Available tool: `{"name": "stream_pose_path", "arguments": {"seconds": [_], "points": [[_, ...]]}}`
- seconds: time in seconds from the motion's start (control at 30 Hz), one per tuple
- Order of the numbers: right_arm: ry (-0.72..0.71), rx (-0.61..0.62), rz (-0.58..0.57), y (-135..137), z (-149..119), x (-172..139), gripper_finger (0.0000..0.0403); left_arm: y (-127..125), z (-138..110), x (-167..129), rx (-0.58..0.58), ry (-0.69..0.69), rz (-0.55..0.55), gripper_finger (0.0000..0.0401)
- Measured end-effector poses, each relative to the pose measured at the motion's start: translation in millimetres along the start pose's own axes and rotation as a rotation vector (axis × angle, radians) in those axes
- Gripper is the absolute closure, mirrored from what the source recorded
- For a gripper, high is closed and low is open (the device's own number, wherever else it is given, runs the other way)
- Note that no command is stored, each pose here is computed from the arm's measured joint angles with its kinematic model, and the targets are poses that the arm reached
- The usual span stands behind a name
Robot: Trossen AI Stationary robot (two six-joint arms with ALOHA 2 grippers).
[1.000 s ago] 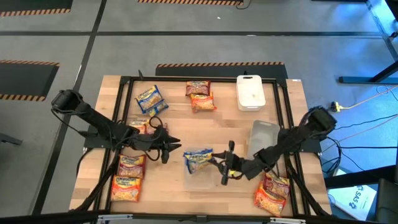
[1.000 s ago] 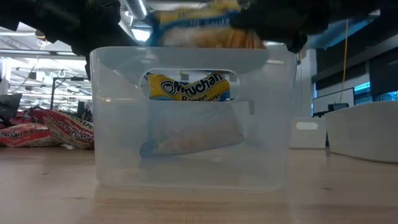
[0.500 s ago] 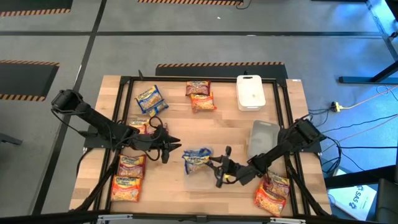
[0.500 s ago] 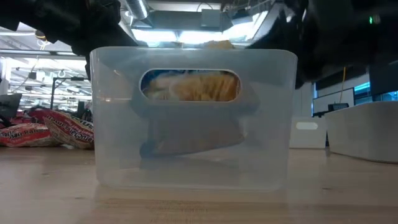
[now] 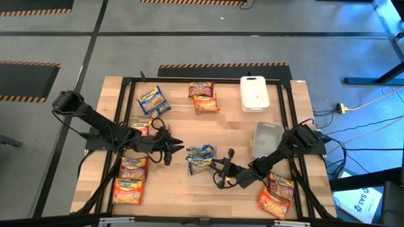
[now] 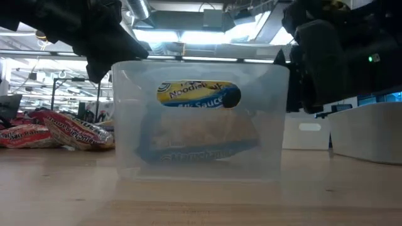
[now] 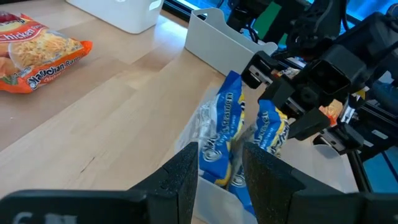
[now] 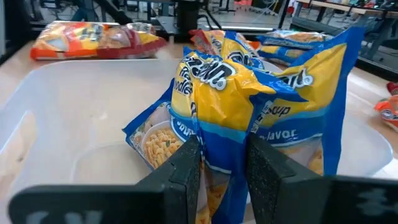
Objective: Sort Maruchan noodles
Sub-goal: Put the bottom blue noodle pack into the transparent bin
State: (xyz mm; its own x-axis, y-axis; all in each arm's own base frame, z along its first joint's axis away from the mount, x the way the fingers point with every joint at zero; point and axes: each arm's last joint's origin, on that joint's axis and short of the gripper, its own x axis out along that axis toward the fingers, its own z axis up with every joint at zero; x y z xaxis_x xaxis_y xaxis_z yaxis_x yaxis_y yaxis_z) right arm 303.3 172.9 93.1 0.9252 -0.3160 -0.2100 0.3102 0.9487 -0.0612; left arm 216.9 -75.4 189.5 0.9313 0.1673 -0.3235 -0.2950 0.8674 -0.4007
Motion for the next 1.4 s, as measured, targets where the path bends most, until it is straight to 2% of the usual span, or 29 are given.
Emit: {"name": "stream_pose_path", "arguments": {"seconds": [0.1,0.37,0.6,0.8,0.93,1.17,1.3,1.4], "points": [[-0.003,-0.005,-0.016,-0.7,0.1,0.4,0.0315,-0.1,0.1,0.0,-0.001,-0.001,-0.001,0.0282],[-0.015,-0.141,-0.071,3.6,7.4,4.3,0.0305,-0.1,0.2,0.0,-0.002,-0.002,-0.001,0.0282],[0.014,-0.211,-0.176,3.5,6.7,6.4,0.0223,-0.2,0.2,0.0,-0.002,-0.002,-0.002,0.0282],[0.014,-0.211,-0.178,4.2,7.0,5.1,0.0168,-0.3,0.1,0.0,-0.002,0.003,-0.007,0.0282],[-0.003,-0.2,-0.132,6.8,20.8,-1.3,0.016,-0.3,0.1,0.0,-0.002,0.003,-0.008,0.0282],[-0.009,-0.201,-0.085,1.3,59.2,-18.6,0.0174,-0.8,0.6,0.0,-0.006,-0.002,-0.013,0.0282],[0.022,-0.189,0.032,-6.1,80.1,-28.3,0.0183,-1.0,1.4,0.1,-0.002,-0.012,-0.012,0.0282],[0.064,-0.185,0.199,-12.6,90.1,-28.7,0.0189,1.0,2.9,1.5,0.038,-0.015,-0.004,0.0281]]}}
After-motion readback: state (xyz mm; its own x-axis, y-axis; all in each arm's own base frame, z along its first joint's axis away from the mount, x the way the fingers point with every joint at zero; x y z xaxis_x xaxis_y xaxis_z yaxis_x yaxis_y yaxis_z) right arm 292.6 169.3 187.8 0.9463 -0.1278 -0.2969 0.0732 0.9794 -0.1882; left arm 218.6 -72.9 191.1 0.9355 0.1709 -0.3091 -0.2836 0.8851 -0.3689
